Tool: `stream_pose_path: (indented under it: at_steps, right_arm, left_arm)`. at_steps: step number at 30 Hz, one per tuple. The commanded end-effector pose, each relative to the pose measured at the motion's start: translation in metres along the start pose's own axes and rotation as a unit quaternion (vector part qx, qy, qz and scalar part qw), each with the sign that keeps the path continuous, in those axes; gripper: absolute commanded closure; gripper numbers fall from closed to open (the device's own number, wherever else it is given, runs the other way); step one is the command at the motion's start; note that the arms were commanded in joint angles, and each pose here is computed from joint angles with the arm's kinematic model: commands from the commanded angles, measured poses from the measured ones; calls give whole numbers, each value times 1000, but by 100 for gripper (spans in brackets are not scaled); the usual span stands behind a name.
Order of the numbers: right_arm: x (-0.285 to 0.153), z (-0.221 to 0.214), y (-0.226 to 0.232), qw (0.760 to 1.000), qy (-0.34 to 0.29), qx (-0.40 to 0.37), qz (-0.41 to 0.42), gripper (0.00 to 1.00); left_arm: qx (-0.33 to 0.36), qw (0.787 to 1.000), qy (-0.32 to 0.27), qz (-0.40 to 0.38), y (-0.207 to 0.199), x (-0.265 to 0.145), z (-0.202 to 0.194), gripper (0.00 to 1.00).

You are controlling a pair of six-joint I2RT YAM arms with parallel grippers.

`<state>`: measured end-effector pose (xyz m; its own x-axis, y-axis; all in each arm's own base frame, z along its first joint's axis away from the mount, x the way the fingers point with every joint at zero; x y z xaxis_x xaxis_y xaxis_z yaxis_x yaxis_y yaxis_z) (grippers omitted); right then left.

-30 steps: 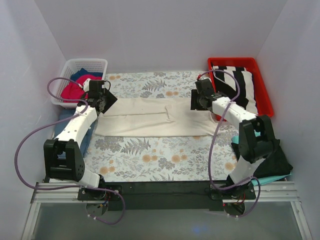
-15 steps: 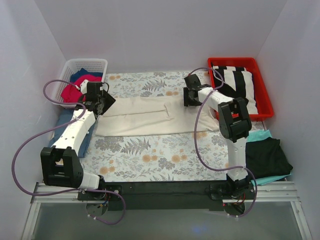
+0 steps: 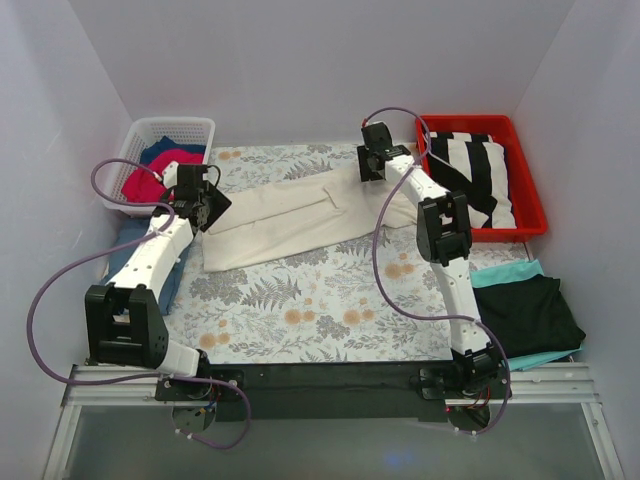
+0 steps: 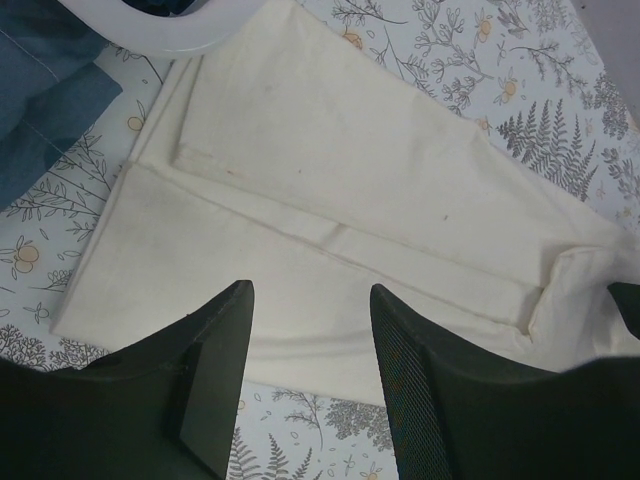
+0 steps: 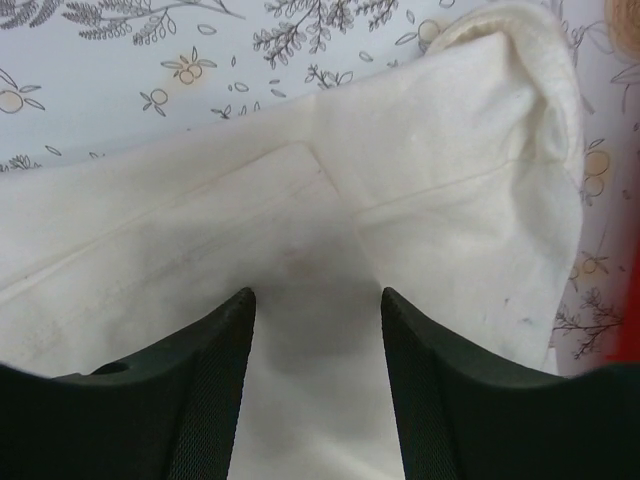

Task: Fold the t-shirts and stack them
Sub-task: Fold the tshirt

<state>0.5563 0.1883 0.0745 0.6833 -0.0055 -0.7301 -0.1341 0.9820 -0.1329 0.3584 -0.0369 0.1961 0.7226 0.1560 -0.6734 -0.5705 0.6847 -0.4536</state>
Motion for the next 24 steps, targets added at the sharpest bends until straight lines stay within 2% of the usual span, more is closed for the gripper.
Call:
stream_pose_path:
  at_steps: [1, 4, 5, 8, 9, 11, 12, 15, 21, 24]
  right_arm:
    - [-26, 49, -13, 996, -84, -15, -2, 41]
    - [-70, 86, -14, 986, -162, -6, 25, 40]
    - [-100, 106, -17, 980, -197, -2, 35, 40]
    - [-148, 124, -7, 969, -236, -3, 76, 39]
    - [-161, 122, 10, 966, -238, -9, 100, 39]
    - [-172, 106, 32, 966, -225, -29, 127, 39]
    - [-193, 101, 58, 961, -233, -45, 144, 39]
    - [-212, 67, 116, 955, -217, -95, 177, 39]
    - [-232, 9, 223, 937, -193, -167, 239, 39]
    - [-238, -13, 263, 926, -183, -186, 272, 39]
  left_arm:
    - [1, 1000, -14, -1, -6, -1, 9, 51]
    - [4, 1000, -18, 1, -5, -1, 10, 51]
    - [3, 1000, -20, -1, -6, -2, 11, 51]
    - [4, 1000, -28, 5, -4, -2, 13, 51]
    - [4, 1000, -30, 8, -3, -2, 14, 51]
    - [4, 999, -39, 17, -1, -3, 17, 51]
    - [3, 999, -41, 22, -2, -4, 19, 51]
    - [-11, 997, -57, 46, 2, -7, 25, 51]
    - [-48, 989, -114, 83, 17, -21, 39, 51]
    - [-67, 983, -123, 117, 29, -23, 44, 50]
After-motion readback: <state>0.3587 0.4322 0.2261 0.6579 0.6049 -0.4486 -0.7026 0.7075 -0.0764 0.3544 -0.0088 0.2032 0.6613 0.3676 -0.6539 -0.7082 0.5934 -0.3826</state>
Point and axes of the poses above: each gripper's point midway between its finger pads, its own x axis out along the fingers, its own y axis along the line the jaws close on, z = x × y, the point moved 5 cm from there along -x, back along the fingers, and after that the axes turned 2 degrees about -x, right-handed, at the moved point
